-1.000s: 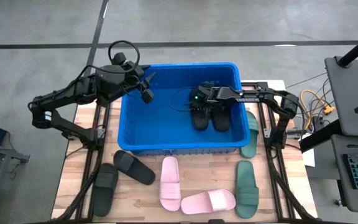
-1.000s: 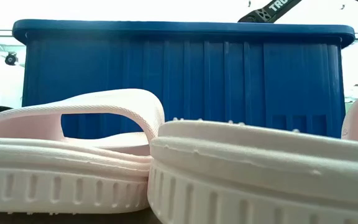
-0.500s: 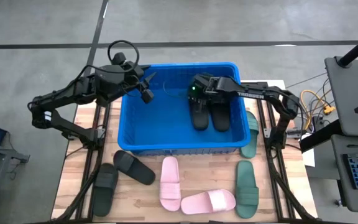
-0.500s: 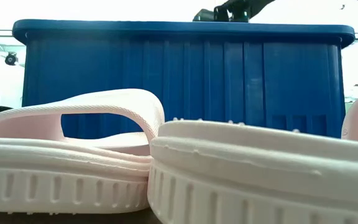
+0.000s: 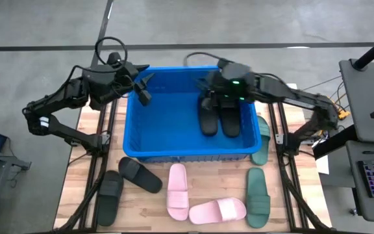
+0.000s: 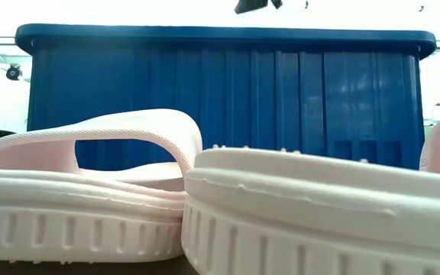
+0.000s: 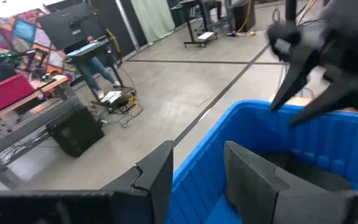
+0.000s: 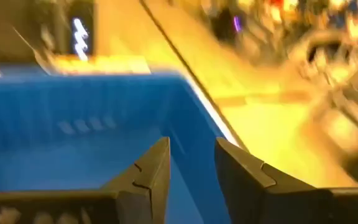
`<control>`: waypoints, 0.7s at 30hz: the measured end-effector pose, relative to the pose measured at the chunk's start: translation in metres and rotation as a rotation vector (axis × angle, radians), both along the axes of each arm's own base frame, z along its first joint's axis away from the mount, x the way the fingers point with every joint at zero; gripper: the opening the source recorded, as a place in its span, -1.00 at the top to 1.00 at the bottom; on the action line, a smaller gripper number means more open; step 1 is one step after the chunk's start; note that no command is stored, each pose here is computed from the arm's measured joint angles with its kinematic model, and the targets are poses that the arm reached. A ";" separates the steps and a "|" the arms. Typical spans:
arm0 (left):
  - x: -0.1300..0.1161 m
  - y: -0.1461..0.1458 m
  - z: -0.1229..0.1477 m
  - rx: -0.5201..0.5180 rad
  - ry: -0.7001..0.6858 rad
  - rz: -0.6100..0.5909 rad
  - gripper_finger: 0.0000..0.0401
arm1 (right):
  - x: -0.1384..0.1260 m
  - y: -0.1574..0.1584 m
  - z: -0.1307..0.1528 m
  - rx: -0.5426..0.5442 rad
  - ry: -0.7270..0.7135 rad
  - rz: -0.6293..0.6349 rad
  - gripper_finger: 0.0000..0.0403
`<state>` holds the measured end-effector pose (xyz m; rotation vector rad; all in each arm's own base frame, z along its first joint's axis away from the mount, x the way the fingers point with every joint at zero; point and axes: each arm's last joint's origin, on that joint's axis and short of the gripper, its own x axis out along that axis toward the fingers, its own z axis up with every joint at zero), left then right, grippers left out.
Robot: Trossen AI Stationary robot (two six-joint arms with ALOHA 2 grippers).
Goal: Pick and place slides into bin
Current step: Put the bottom green slide into the blue bin
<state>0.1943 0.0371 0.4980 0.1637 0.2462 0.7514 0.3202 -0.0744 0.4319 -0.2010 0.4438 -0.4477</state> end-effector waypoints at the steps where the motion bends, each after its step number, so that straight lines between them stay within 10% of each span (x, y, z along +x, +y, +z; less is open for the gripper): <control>1: -0.001 0.000 0.000 -0.002 -0.003 -0.013 0.36 | -0.008 0.005 0.008 0.000 -0.051 0.033 0.43; 8: -0.009 -0.004 -0.006 -0.024 -0.011 -0.117 0.36 | -0.062 0.034 0.033 0.057 -0.334 0.182 0.47; 21: -0.047 -0.015 -0.023 -0.159 -0.112 -0.396 0.36 | -0.128 0.067 -0.001 0.161 -0.632 0.297 0.51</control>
